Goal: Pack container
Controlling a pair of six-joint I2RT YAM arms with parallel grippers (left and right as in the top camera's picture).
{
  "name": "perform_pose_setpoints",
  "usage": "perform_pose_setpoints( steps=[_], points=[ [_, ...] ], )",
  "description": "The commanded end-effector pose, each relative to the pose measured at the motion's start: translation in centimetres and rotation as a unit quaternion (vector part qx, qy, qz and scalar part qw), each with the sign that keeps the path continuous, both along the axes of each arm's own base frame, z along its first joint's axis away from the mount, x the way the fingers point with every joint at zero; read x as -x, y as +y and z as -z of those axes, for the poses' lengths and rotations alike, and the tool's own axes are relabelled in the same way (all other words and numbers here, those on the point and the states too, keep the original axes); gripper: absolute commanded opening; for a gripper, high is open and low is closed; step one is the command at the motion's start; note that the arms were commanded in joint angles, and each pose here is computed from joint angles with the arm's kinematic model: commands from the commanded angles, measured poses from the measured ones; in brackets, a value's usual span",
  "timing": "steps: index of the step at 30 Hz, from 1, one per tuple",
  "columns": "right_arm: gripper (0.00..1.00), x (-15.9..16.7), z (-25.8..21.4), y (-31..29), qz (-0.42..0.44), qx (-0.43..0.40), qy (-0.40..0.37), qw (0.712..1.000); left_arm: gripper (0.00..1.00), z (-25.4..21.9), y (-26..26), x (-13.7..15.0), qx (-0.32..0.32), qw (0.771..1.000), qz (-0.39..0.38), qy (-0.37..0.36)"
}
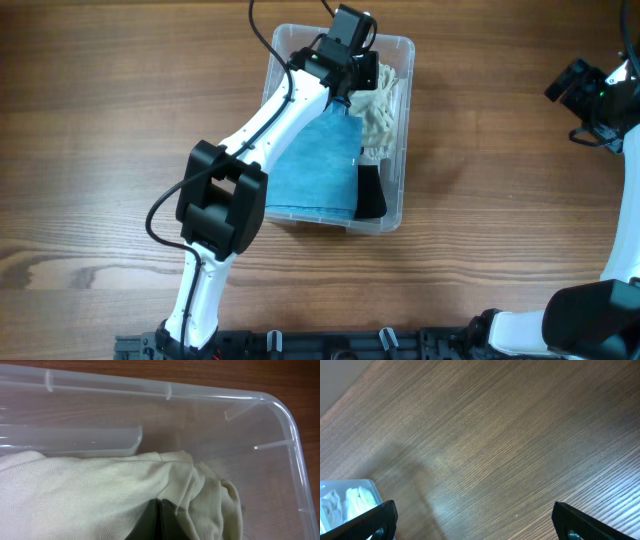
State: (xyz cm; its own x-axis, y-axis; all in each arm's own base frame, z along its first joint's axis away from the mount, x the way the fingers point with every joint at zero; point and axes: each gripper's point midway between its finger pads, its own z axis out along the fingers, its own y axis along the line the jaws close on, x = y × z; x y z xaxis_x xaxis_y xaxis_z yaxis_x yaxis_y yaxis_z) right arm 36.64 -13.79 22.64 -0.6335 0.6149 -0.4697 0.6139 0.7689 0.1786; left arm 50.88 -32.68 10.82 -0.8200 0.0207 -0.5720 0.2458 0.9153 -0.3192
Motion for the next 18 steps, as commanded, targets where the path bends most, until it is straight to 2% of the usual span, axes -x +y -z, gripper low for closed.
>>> perform_pose_setpoints(
  steps=[1, 5, 8, 12, 18],
  points=[
    [1.00, -0.2, -0.2, -0.2, 0.006, 0.001, -0.004, 1.000, 0.04, -2.9, -1.1, -0.3, 0.014, 0.999, 0.010, -0.033],
    [1.00, -0.2, -0.2, -0.2, 0.006, 0.001, -0.004, 1.000, 0.04, -10.1, -0.9, 0.0, 0.050, 0.995, 0.010, -0.090],
    [1.00, -0.2, -0.2, -0.2, 0.006, 0.001, -0.004, 1.000, 0.04, -13.7, -0.2, 1.5, 0.058, 0.993, 0.011, -0.103],
    [1.00, -0.2, -0.2, -0.2, 0.006, 0.001, -0.004, 1.000, 0.04, -13.2, 0.4, 3.9, 0.036, 0.997, 0.016, -0.062],
    [1.00, -0.2, -0.2, -0.2, 0.006, 0.001, -0.004, 1.000, 0.04, -8.3, 0.1, 7.9, -0.021, 0.999, 0.035, 0.032]
  ],
)
